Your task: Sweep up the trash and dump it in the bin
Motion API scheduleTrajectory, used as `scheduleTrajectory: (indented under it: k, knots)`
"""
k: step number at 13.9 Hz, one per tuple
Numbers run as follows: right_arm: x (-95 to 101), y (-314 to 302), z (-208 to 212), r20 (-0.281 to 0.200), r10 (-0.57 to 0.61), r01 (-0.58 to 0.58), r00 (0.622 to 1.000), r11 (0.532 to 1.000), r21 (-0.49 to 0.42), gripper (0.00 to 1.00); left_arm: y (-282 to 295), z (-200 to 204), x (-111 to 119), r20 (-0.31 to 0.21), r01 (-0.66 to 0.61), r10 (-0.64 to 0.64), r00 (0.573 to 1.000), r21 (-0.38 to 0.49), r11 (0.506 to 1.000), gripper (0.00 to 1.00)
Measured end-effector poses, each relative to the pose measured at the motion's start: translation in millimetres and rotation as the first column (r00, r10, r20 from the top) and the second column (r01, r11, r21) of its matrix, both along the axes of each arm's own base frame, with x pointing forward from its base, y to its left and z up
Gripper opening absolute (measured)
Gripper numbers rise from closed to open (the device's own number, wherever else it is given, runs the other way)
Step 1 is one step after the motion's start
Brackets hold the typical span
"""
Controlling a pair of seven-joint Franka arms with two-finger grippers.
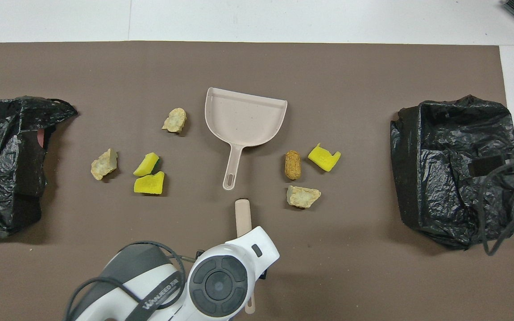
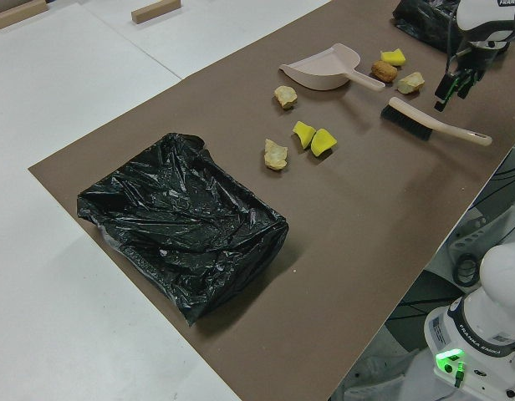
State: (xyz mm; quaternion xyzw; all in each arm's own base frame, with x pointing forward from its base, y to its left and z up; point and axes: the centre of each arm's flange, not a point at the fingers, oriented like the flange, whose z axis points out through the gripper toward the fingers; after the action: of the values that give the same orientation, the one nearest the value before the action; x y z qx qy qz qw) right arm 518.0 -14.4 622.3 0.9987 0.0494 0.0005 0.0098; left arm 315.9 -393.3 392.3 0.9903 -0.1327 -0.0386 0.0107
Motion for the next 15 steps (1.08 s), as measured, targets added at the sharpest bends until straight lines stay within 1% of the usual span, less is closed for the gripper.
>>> scheduleTrajectory:
  k: [1,2,3,4,6,7,8,9,10,11,12,13,14,15]
  knots:
    - [-0.7,0,-8,-0.016,0.0,0.0,1.0,1.0,0.001,1.0,-4,-21,-4,-0.015,-0.005,0.005,1.0,-0.005,1.0,1.0]
    - [1.3,1,-18,-0.013,-0.004,0.004,1.0,1.0,0.001,1.0,-7,-36,-7,-0.028,-0.009,0.009,1.0,-0.007,1.0,1.0]
    - [5.6,3,-26,0.01,-0.01,0.01,1.0,1.0,0.002,1.0,-9,-42,-10,-0.039,-0.011,0.01,0.999,-0.008,1.0,1.0]
    - [8.7,10,-36,0.025,-0.009,0.009,1.0,1.0,0.002,1.0,-11,-45,-15,-0.047,-0.007,0.007,0.999,-0.007,1.0,1.0]
    - [8.7,28,-43,0.021,0.006,-0.006,1.0,1.0,0.0,1.0,-13,-47,-22,-0.055,0.001,-0.001,0.998,-0.005,1.0,1.0]
    - [8.4,32,-44,0.019,0.012,-0.012,1.0,1.0,0.0,1.0,-13,-48,-24,-0.061,-0.001,0.001,0.998,-0.006,1.0,0.93]
    - [8.3,34,-43,0.02,0.015,-0.015,1.0,1.0,0.0,1.0,-12,-49,-25,-0.067,-0.007,0.006,0.998,-0.008,1.0,0.93]
    - [8.2,33,-43,0.02,0.014,-0.014,1.0,1.0,0.0,1.0,-12,-50,-25,-0.072,-0.011,0.01,0.997,-0.009,1.0,0.87]
    - [8.0,33,-43,0.02,0.013,-0.013,1.0,1.0,0.0,1.0,-11,-50,-26,-0.075,-0.014,0.013,0.997,-0.009,1.0,0.75]
    - [7.8,32,-43,0.02,0.012,-0.012,1.0,1.0,0.0,1.0,-11,-51,-26,-0.078,-0.015,0.014,0.997,-0.008,1.0,0.6]
    - [7.7,32,-43,0.02,0.012,-0.012,1.0,1.0,0.0,1.0,-11,-51,-27,-0.079,-0.015,0.014,0.997,-0.008,1.0,0.49]
    - [7.6,32,-43,0.019,0.012,-0.012,1.0,1.0,0.0,1.0,-11,-51,-27,-0.079,-0.014,0.014,0.997,-0.009,1.0,0.36]
    - [7.6,32,-43,0.019,0.012,-0.012,1.0,1.0,0.0,1.0,-10,-51,-27,-0.081,-0.015,0.014,0.997,-0.007,1.0,0.26]
    - [7.6,32,-43,0.019,0.012,-0.012,1.0,1.0,0.0,1.0,-8,-49,-25,-0.088,-0.02,0.019,0.996,-0.001,1.0,0.26]
